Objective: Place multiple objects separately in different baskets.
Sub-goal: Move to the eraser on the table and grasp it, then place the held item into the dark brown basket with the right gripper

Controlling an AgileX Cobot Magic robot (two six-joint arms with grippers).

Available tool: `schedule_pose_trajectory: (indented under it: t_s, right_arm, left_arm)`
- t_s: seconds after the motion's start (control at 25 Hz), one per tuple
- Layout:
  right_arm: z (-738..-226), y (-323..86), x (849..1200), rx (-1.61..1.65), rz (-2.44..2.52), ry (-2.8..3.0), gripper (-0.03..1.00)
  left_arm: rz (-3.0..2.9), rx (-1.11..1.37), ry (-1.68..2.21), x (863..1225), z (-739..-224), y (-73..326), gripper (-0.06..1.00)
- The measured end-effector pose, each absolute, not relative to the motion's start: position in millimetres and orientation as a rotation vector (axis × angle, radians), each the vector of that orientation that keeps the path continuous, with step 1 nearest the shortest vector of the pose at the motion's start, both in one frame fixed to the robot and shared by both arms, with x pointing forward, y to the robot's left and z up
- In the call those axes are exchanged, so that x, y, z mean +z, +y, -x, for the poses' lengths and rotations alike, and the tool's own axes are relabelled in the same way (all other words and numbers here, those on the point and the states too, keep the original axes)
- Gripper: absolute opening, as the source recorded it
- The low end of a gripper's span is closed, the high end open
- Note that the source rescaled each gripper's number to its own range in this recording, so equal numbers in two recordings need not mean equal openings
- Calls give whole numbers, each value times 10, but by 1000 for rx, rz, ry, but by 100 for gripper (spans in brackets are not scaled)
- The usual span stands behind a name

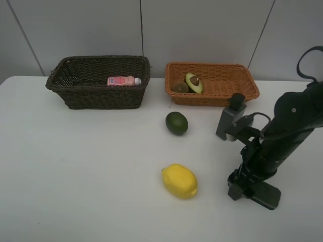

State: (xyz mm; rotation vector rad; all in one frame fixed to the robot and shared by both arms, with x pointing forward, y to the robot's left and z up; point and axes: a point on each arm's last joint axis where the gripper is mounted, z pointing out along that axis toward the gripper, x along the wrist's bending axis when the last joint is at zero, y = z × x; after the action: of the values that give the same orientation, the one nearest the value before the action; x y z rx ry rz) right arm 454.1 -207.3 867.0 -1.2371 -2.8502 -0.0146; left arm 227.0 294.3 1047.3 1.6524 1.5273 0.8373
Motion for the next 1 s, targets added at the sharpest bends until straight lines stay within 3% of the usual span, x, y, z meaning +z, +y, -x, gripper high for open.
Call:
schedule_pose_trajectory:
  t_s: [0.08, 0.16, 0.2, 0.24, 0.64, 0.76, 1.0]
  right_arm:
    - [-4545, -2080, 8667, -5, 1230, -2860, 82]
    - [-4560, -2093, 8662, -1, 1217, -2883, 58]
    - [-4570, -2096, 8660, -5, 1216, -2890, 37]
    - [-4576, -2101, 8661, -5, 1218, -2891, 26]
    - [-4572, -2113, 8783, 28, 1209, -2880, 28]
    - [-4623, -2093, 9113, -34, 1267, -2898, 28]
    - [-4731, -2108, 10096, -381, 1511, -3047, 28]
  left_arm:
    - [-1652, 837, 1527, 10473, -2270, 2943, 100]
    - [-1652, 837, 1527, 10473, -2270, 2943, 100]
    - [-1652, 837, 1527, 10473, -2270, 2943, 100]
    - [-1652, 837, 1527, 10473, -2270, 2943, 100]
    - [-1652, 837, 1527, 10473, -2270, 2943, 100]
    - [-1652, 837, 1527, 10473, -2270, 2943, 100]
    - [-1652, 837, 1527, 10473, -2270, 2943, 100]
